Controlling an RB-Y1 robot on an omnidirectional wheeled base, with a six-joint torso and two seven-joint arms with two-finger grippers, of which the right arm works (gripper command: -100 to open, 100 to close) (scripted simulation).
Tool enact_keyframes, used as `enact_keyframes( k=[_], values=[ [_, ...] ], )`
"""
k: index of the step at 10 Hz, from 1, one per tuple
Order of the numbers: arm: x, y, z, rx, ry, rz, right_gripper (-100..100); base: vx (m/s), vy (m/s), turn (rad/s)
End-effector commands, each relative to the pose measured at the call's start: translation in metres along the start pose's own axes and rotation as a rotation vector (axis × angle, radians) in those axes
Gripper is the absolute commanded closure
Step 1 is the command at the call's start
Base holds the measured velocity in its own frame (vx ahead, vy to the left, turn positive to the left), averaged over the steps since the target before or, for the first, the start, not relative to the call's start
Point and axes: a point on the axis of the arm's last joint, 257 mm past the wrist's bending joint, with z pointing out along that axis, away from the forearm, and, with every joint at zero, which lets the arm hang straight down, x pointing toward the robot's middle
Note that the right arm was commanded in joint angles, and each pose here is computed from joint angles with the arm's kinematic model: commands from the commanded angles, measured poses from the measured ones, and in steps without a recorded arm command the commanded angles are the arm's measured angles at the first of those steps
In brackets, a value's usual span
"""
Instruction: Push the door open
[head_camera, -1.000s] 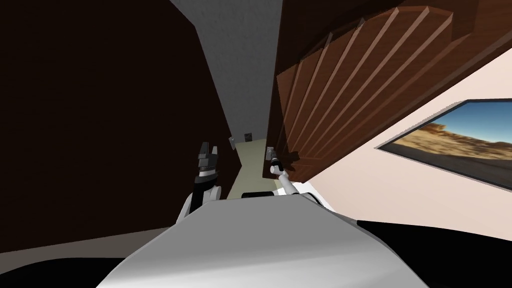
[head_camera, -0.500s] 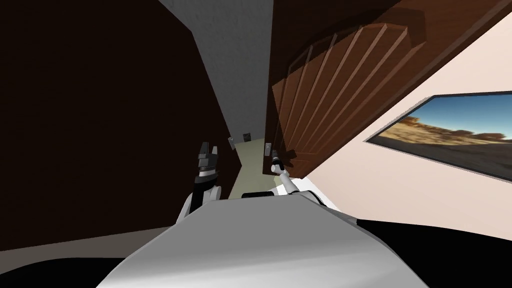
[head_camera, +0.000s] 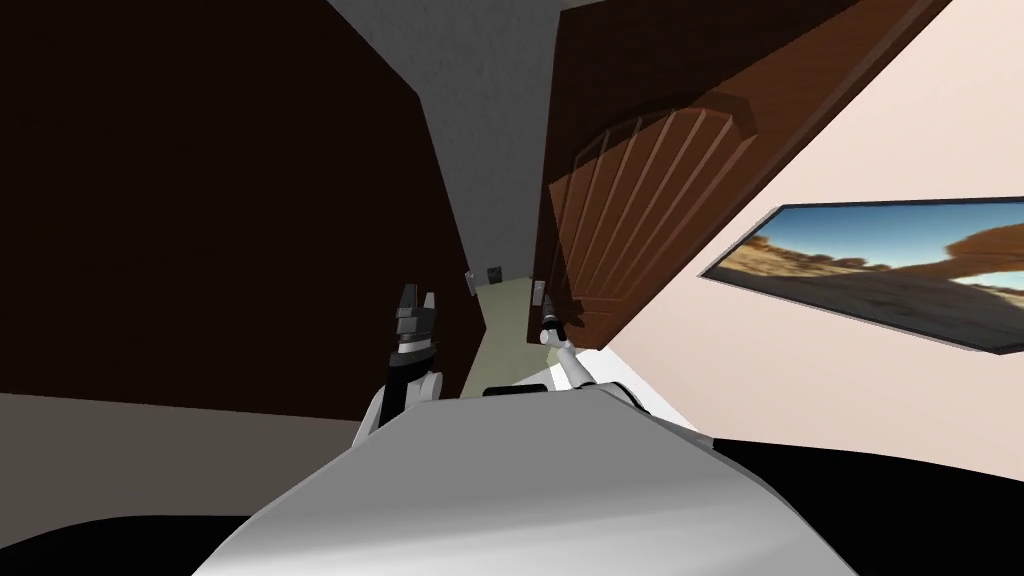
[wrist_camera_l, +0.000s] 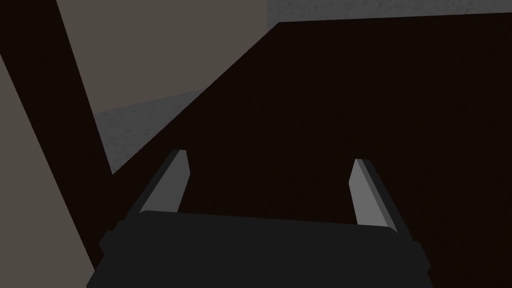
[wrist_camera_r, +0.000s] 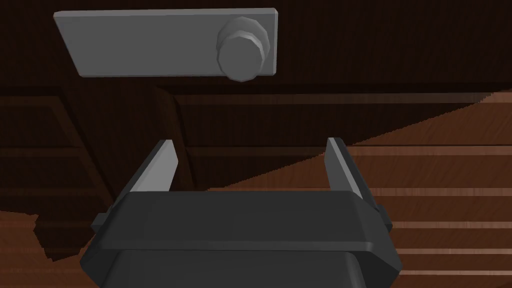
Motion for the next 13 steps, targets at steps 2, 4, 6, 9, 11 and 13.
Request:
enact_keyframes(
  k=[2, 4, 6, 9, 11, 13],
  values=[
    [-0.0146, 0.0015, 0.0018, -0.008, -0.013, -0.021, -100, 0.137, -0.007, 0.030],
    [-0.0204, 0.0019, 0.0020, -0.012, -0.020, -0.027, -100, 0.210, -0.027, 0.028],
    [-0.0218, 0.0015, 0.0014, -0.014, -0.024, -0.025, -100, 0.214, -0.020, 0.026],
    [-0.0187, -0.0001, -0.0003, -0.013, -0.025, -0.016, -100, 0.166, -0.010, 0.025],
    [-0.0187, -0.0001, -0.0003, -0.013, -0.025, -0.016, 100, -0.016, 0.002, -0.003],
    [-0.0187, -0.0001, -0.0003, -0.013, -0.025, -0.016, 100, -0.023, 0.002, 0.000]
  ],
)
